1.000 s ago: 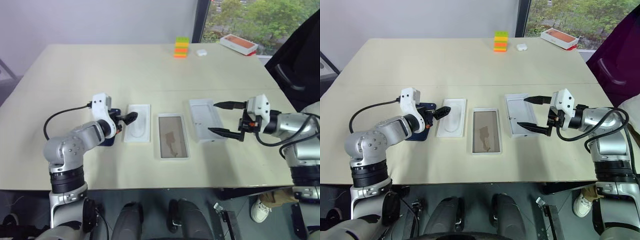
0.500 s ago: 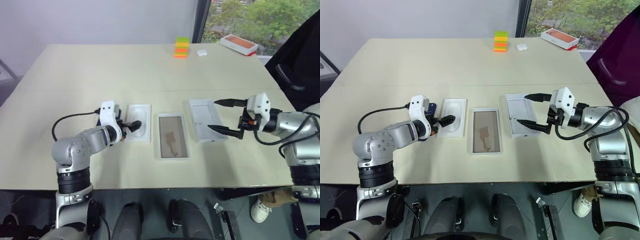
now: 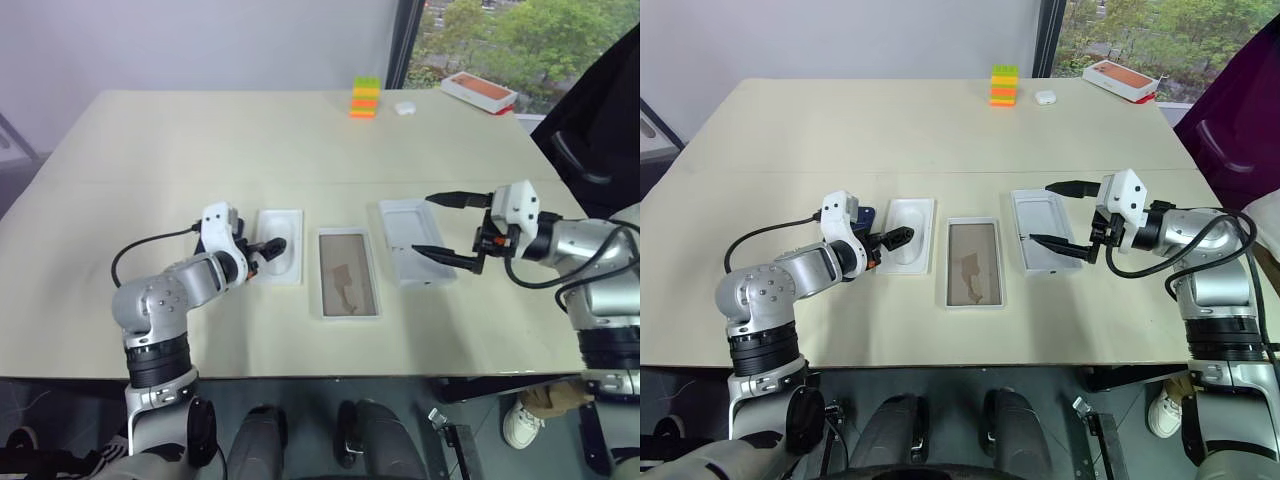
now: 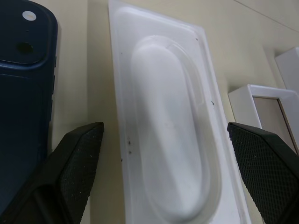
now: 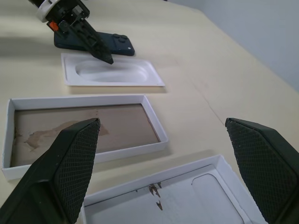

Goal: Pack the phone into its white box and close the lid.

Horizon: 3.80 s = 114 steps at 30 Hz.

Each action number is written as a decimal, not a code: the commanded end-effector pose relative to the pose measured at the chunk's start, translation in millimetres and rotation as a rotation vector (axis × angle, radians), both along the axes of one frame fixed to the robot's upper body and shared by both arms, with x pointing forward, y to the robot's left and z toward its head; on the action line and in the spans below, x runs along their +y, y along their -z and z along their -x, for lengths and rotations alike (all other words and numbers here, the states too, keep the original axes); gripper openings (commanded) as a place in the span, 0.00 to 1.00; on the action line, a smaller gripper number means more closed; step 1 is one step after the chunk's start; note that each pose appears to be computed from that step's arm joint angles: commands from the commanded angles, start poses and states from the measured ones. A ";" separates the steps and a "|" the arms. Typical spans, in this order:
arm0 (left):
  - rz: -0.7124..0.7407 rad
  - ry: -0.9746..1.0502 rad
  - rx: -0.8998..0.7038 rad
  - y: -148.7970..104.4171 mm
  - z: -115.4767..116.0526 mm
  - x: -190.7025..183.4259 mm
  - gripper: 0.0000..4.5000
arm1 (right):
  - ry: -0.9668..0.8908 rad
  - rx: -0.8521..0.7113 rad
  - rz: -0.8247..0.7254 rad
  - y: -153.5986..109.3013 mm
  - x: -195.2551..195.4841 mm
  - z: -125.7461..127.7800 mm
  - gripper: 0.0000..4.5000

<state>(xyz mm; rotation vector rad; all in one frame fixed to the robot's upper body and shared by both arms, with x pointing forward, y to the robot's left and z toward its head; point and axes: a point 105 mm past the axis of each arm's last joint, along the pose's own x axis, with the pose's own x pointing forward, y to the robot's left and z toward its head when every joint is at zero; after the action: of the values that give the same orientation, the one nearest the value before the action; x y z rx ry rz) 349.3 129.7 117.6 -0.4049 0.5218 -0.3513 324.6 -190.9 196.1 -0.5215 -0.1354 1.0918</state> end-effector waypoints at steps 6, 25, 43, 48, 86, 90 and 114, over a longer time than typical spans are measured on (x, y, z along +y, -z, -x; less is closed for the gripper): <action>-0.011 0.040 0.089 19.5 7.5 -6.5 0.48 | -0.017 -0.064 -0.007 -15.3 4.0 0.5 1.00; 0.000 0.017 0.109 24.3 8.7 1.0 0.01 | -0.020 -0.079 -0.010 -16.3 4.8 1.5 1.00; 0.186 0.045 0.016 -29.1 14.5 12.0 0.01 | -0.105 0.121 -0.067 7.1 36.0 23.3 1.00; 0.166 0.095 -0.011 -36.4 19.5 -5.0 0.01 | -0.145 0.241 -0.073 15.7 32.1 29.1 1.00; 0.107 0.333 -0.069 -47.3 35.5 -61.5 0.83 | -0.074 0.195 -0.078 17.6 34.7 11.2 1.00; 0.120 0.398 -0.125 -59.7 42.3 -55.4 0.83 | -0.077 0.193 -0.098 13.9 40.2 11.1 1.00; -0.201 0.514 -0.727 -73.6 59.0 62.1 0.85 | 0.088 0.165 0.149 54.8 129.5 -3.6 0.01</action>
<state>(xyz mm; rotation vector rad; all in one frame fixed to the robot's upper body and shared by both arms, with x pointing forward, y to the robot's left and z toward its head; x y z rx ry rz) 292.1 194.4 187.4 0.0419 -0.0412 -0.8777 328.7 -68.9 130.0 -0.5188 0.1611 1.0602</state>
